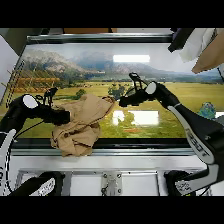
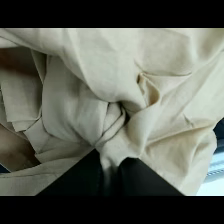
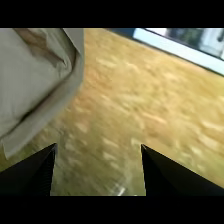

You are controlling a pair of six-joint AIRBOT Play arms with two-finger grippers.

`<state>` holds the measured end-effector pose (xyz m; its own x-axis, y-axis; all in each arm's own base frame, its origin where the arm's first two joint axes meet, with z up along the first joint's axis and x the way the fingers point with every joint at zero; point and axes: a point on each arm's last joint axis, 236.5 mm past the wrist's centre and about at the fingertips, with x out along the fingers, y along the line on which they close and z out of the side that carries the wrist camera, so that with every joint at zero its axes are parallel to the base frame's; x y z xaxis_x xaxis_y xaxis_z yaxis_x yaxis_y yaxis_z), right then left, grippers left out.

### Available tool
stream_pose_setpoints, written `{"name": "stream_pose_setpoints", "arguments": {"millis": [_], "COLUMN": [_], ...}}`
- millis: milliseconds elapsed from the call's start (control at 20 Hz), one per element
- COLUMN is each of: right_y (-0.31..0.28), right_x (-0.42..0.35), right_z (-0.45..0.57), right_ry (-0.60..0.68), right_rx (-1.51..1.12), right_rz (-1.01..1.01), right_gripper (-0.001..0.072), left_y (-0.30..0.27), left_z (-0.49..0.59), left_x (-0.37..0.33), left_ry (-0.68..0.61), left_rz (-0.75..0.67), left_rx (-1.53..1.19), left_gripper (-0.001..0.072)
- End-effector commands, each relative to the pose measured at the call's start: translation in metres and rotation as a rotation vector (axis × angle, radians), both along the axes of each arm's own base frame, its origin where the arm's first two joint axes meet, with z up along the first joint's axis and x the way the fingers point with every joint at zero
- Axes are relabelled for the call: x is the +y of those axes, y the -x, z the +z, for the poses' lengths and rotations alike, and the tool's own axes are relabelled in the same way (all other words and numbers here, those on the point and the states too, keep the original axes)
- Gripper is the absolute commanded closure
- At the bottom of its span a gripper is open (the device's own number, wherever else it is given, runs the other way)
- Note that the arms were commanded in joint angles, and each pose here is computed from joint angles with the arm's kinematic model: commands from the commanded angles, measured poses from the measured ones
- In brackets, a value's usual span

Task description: Fold the clothes and pants, and hang the long-sleeved shirts on hangers.

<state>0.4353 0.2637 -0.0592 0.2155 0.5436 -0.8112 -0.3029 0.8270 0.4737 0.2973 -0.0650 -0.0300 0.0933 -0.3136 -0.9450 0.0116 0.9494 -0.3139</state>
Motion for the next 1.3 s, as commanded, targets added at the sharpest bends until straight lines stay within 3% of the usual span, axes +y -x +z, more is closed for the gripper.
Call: {"name": "stream_pose_setpoints", "arguments": {"millis": [0, 250, 350, 400, 450, 600, 750, 900, 1000, 1050, 1100, 1150, 1250], "right_y": [-0.017, -0.028, -0.036, -0.04, -0.043, -0.077, -0.113, -0.107, -0.093, -0.086, -0.081, -0.079, -0.077], "right_x": [0.051, 0.089, 0.094, 0.094, 0.091, 0.036, -0.053, -0.114, -0.136, -0.144, -0.151, -0.159, -0.163], "right_z": [-0.029, -0.027, -0.023, -0.021, -0.016, 0.04, 0.164, 0.294, 0.352, 0.367, 0.376, 0.38, 0.381], "right_ry": [-0.106, -0.173, -0.175, -0.172, -0.162, -0.017, 0.11, 0.1, 0.095, 0.107, 0.128, 0.167, 0.19], "right_rx": [0.067, 0.056, 0.013, -0.018, -0.047, -0.224, -0.449, -0.645, -0.756, -0.786, -0.807, -0.824, -0.825], "right_rz": [-0.016, -0.001, -0.007, 0.005, 0.022, 0.05, -0.021, -0.113, -0.159, -0.172, -0.182, -0.191, -0.192], "right_gripper": [0.0142, 0.0148, 0.0371, 0.061, 0.0701, 0.0701, 0.0703, 0.0702, 0.0703, 0.0702, 0.0702, 0.0703, 0.0702], "left_y": [0.004, 0.003, 0.004, 0.004, 0.004, -0.018, -0.036, -0.034, -0.015, -0.006, 0.0, 0.001, -0.01], "left_z": [0.0, 0.0, 0.0, 0.001, 0.006, 0.052, 0.132, 0.208, 0.224, 0.221, 0.213, 0.205, 0.198], "left_x": [0.0, -0.001, -0.001, -0.002, -0.008, -0.035, -0.103, -0.199, -0.253, -0.273, -0.291, -0.301, -0.302], "left_ry": [0.002, 0.004, 0.005, 0.012, 0.038, 0.105, 0.139, 0.243, 0.302, 0.316, 0.323, 0.325, 0.32], "left_rz": [-0.006, -0.002, -0.002, -0.002, 0.004, -0.016, -0.205, -0.394, -0.511, -0.56, -0.597, -0.608, -0.574], "left_rx": [0.016, 0.017, 0.017, 0.02, 0.013, -0.143, -0.393, -0.653, -0.69, -0.672, -0.65, -0.625, -0.59], "left_gripper": [0.0693, 0.0693, 0.0693, 0.0693, 0.0693, 0.0693, 0.0694, 0.0693, 0.0688, 0.0438, 0.0091, 0.0044, 0.0044]}}
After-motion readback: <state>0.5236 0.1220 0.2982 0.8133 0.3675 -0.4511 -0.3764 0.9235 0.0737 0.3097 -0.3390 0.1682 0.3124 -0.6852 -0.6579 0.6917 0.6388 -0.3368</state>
